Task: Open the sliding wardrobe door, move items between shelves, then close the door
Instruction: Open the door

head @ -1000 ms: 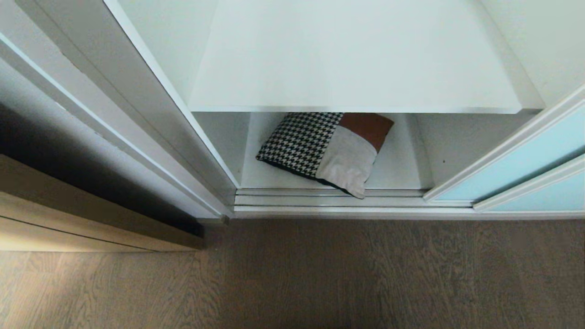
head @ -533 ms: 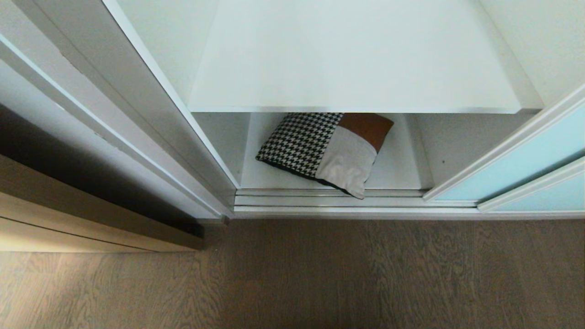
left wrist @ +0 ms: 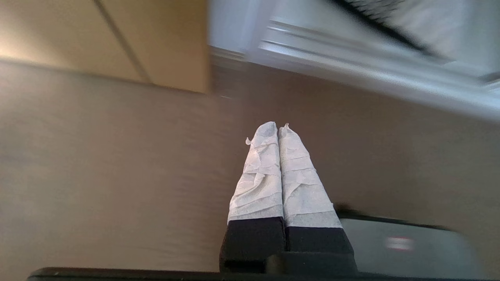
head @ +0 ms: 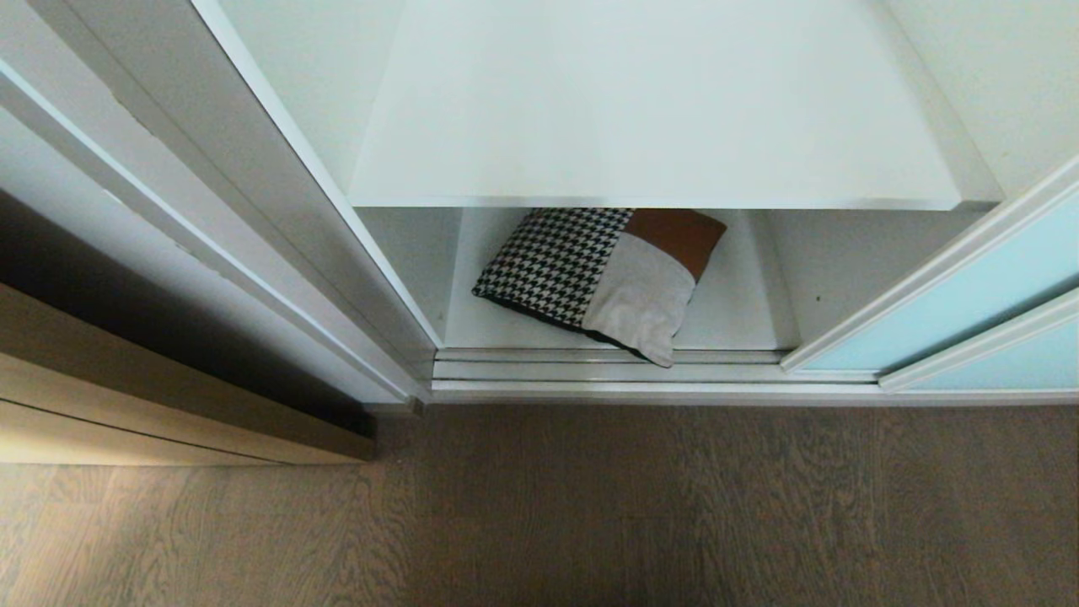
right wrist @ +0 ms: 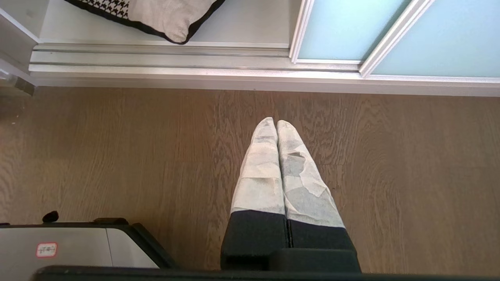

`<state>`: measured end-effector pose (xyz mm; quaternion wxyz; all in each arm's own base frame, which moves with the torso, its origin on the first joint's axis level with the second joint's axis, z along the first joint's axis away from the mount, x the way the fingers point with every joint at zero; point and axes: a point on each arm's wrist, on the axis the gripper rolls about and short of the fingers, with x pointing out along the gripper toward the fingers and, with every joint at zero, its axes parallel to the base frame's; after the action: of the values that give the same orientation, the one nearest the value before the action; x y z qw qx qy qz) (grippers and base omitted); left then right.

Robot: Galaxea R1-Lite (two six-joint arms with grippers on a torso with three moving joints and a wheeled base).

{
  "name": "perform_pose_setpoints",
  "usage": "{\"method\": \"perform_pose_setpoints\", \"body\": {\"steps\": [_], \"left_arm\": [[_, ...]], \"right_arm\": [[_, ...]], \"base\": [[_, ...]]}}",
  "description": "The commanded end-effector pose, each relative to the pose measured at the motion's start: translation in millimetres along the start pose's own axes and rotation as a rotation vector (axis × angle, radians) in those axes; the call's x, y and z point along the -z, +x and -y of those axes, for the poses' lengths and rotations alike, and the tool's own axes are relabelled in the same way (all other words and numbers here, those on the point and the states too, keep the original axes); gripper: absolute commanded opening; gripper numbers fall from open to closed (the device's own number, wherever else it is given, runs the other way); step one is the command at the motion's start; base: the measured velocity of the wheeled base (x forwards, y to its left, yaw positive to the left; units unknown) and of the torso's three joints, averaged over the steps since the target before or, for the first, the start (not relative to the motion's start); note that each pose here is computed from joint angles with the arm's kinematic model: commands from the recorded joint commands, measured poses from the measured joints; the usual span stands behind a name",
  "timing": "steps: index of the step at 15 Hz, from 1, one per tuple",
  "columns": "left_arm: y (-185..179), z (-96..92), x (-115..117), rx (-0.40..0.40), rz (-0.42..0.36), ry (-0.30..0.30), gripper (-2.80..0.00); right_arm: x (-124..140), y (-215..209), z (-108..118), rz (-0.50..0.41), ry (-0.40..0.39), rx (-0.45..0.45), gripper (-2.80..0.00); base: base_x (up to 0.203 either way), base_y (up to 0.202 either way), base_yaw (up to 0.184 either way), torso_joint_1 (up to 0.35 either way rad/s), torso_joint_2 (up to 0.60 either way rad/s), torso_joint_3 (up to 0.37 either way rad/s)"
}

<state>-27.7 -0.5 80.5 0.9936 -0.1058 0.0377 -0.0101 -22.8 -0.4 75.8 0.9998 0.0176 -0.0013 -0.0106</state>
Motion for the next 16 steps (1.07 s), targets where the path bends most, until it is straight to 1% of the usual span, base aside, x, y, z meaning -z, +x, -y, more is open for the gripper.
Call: {"method": "perform_pose_setpoints", "body": {"steps": [1, 2, 3, 5, 6, 7, 8, 9, 10, 11, 13, 16], "left_arm": [[-0.7, 0.6, 0.0, 0.03, 0.002, -0.058, -2.8], [-0.4, 0.6, 0.1, 0.026, 0.006, -0.033, -2.8], [-0.5, 0.6, -0.1, 0.025, 0.008, 0.007, -2.8], [-0.7, 0.6, -0.9, 0.021, 0.014, 0.147, -2.8], [-1.0, 0.8, -1.8, 0.02, 0.016, 0.189, -2.8], [-1.1, 0.9, -2.0, 0.02, 0.018, 0.212, -2.8], [-0.5, 0.5, -0.6, 0.017, 0.012, 0.266, -2.8], [1.5, -0.6, 4.2, 0.014, -0.002, 0.348, -2.8], [2.6, -0.8, 5.4, 0.017, 0.004, 0.38, -2.8], [3.0, -0.8, 5.2, 0.018, 0.017, 0.362, -2.8], [3.1, -0.9, 5.1, 0.01, 0.02, 0.306, -2.8], [3.0, -1.0, 5.1, 0.01, 0.022, 0.292, -2.8]], "right_arm": [[0.0, 0.0, 0.0, 0.001, 0.0, 0.0, -2.8], [0.0, 0.0, 0.0, 0.001, 0.0, 0.0, -2.8], [0.0, 0.0, 0.0, 0.001, 0.0, 0.0, -2.8], [0.0, 0.0, 0.0, 0.001, 0.0, 0.0, -2.8], [0.0, 0.0, 0.0, 0.001, 0.0, 0.0, -2.8], [0.0, 0.0, 0.0, 0.001, 0.0, 0.0, -2.8], [0.0, 0.0, 0.0, 0.001, 0.0, 0.0, -2.8], [0.0, 0.0, 0.0, 0.001, 0.0, 0.0, -2.8], [0.0, 0.0, 0.0, 0.001, 0.0, 0.0, -2.8], [0.0, 0.0, 0.0, 0.001, 0.0, 0.0, -2.8], [0.0, 0.0, 0.0, 0.001, 0.0, 0.0, -2.8], [0.0, 0.0, 0.0, 0.001, 0.0, 0.0, -2.8]], "base": [[0.0, 0.0, 0.0, 0.0, 0.0, 0.0], [0.0, 0.0, 0.0, 0.0, 0.0, 0.0], [0.0, 0.0, 0.0, 0.0, 0.0, 0.0], [0.0, 0.0, 0.0, 0.0, 0.0, 0.0], [0.0, 0.0, 0.0, 0.0, 0.0, 0.0], [0.0, 0.0, 0.0, 0.0, 0.0, 0.0], [0.0, 0.0, 0.0, 0.0, 0.0, 0.0], [0.0, 0.0, 0.0, 0.0, 0.0, 0.0], [0.0, 0.0, 0.0, 0.0, 0.0, 0.0], [0.0, 0.0, 0.0, 0.0, 0.0, 0.0], [0.0, 0.0, 0.0, 0.0, 0.0, 0.0], [0.0, 0.0, 0.0, 0.0, 0.0, 0.0]]}}
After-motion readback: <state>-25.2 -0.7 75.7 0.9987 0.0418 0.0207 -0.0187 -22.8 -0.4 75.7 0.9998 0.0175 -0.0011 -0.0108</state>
